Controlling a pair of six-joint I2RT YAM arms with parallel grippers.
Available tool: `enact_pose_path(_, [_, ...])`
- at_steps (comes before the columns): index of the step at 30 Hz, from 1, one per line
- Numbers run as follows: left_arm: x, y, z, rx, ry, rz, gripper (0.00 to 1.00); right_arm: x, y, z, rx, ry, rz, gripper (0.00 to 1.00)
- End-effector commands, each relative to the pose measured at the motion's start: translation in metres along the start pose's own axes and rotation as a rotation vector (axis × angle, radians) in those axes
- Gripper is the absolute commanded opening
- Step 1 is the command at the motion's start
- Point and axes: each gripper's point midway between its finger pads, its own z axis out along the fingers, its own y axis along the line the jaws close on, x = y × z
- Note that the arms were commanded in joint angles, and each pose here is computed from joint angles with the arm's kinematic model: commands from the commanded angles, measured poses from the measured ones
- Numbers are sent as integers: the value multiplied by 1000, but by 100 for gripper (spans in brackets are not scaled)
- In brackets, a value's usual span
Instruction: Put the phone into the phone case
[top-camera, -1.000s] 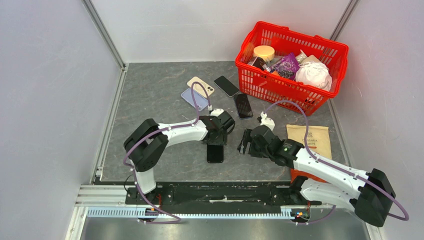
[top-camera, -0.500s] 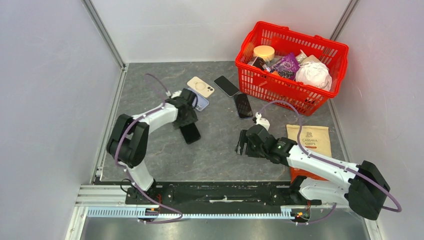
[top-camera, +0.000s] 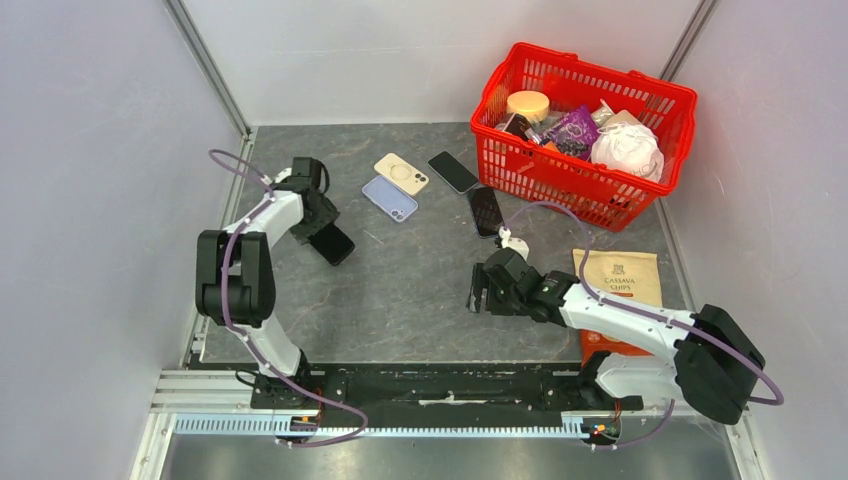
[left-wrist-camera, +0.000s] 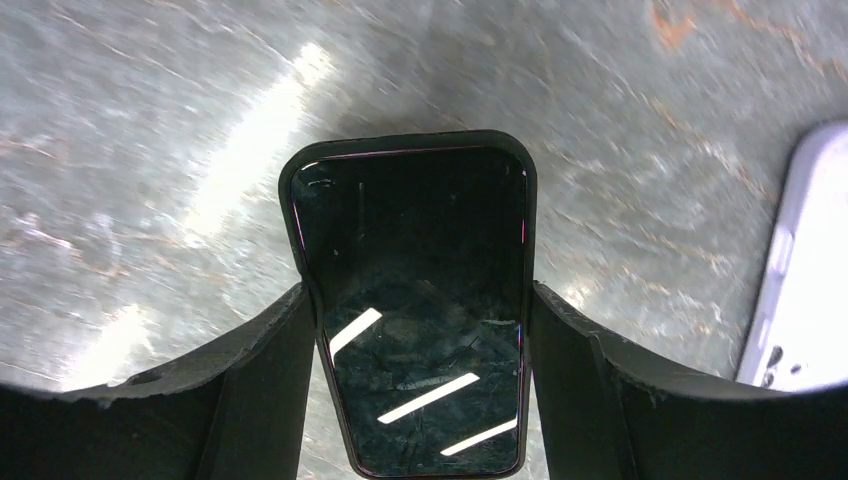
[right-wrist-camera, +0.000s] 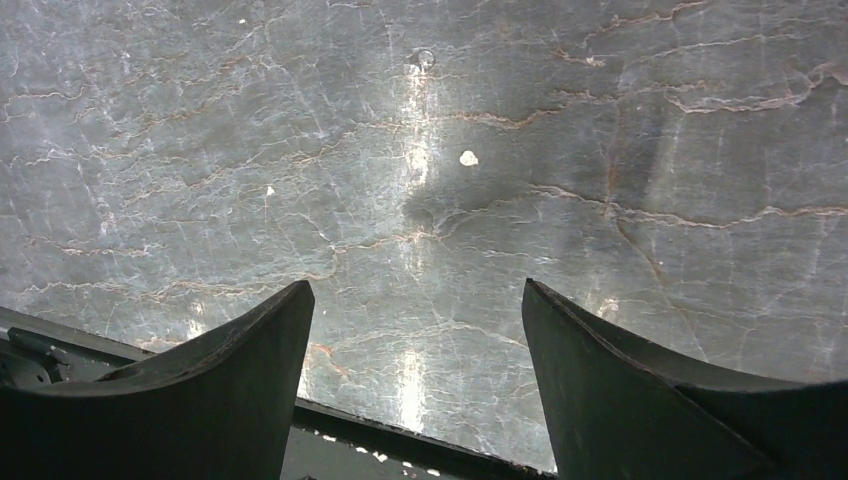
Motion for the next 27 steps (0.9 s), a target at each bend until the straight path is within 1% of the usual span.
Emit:
enact_pose_path(1, [-31, 8, -3, 8, -35, -5, 36, -18, 19, 0, -57, -36, -12, 84])
enact_pose_path(4, [-32, 12, 2, -6, -22, 8, 38, -15, 18, 4, -57, -25, -15, 84])
enact_pose_path(6, [-29, 13, 5, -13, -8, 17, 43, -14, 19, 6, -59, -17, -15, 85])
enact_pose_path(7, [-28, 14, 6, -14, -2, 20, 48, -14, 19, 6, -59, -15, -16, 86])
enact_pose_path(8, [-26, 14, 7, -13, 4, 23, 58, -13, 19, 7, -60, -13, -17, 86])
enact_pose_path(9, [-25, 14, 8, -14, 7, 24, 69, -14, 20, 6, -63, -12, -17, 88])
enact_pose_path(10, [-24, 15, 8, -15, 9, 23, 76, -13, 20, 6, -64, -12, -19, 89])
enact_pose_path(11, [-25, 14, 7, -11, 6, 22, 81, -13, 20, 6, -64, -12, -20, 90])
enact_pose_path(13, [-27, 14, 4, -4, -4, 15, 87, -14, 21, 6, -69, -11, -23, 92])
enact_pose_path(17, [-33, 12, -4, 12, -25, 9, 92, -14, 20, 6, -67, -14, -23, 94])
enact_pose_path(21, [-33, 6, -10, 41, -24, -2, 93, -15, 19, 7, -61, -16, -20, 95])
enact_pose_path(24, [-33, -13, -21, 101, -41, -21, 90, -18, 18, 5, -55, -32, -9, 94])
enact_pose_path(27, [-32, -42, -33, 146, -68, -33, 85, -24, 13, -1, -33, -59, 7, 91])
